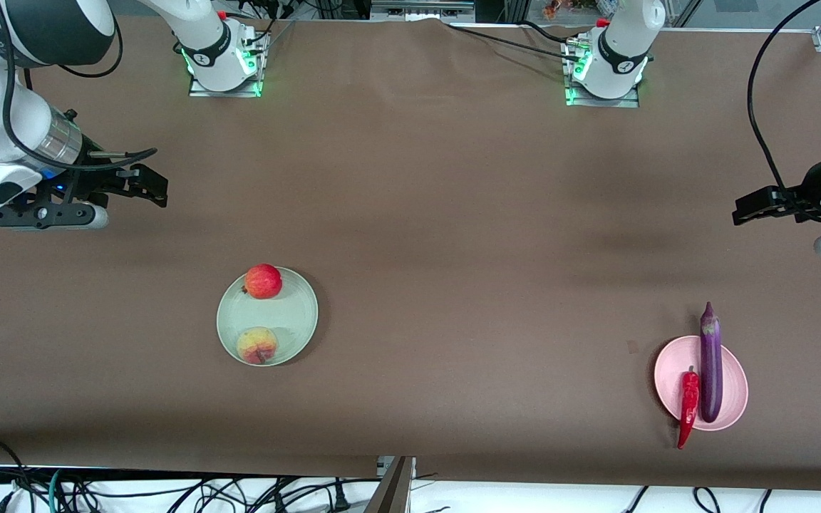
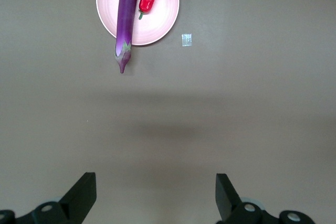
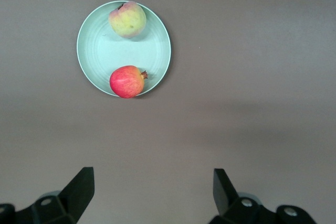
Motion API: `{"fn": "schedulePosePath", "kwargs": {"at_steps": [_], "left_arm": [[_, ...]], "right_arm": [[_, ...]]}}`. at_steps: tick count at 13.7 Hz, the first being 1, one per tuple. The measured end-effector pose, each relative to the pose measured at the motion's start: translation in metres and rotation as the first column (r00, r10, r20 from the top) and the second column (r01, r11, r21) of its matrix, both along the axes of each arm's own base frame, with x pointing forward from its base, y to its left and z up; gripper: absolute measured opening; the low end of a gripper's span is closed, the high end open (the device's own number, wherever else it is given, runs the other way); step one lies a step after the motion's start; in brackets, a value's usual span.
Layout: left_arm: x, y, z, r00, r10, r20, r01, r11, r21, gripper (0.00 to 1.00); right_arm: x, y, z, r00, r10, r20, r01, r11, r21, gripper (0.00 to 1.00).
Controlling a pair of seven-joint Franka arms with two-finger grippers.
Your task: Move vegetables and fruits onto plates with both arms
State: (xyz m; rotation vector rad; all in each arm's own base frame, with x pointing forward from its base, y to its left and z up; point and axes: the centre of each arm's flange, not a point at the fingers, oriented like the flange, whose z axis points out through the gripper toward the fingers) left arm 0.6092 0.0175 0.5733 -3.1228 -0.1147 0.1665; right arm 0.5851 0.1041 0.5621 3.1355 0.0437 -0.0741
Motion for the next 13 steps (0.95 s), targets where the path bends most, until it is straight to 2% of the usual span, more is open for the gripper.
{"fn": "schedulePosePath", "kwargs": {"at_steps": [13], "left_arm": [[0.0, 0.0, 0.0, 1.0, 0.0, 0.0, 0.0, 1.0, 0.0, 1.0]], "right_arm": [[0.0011, -0.0039, 0.0004, 1.0, 0.01, 0.004, -0.01, 1.0, 0.001, 1.0]]}}
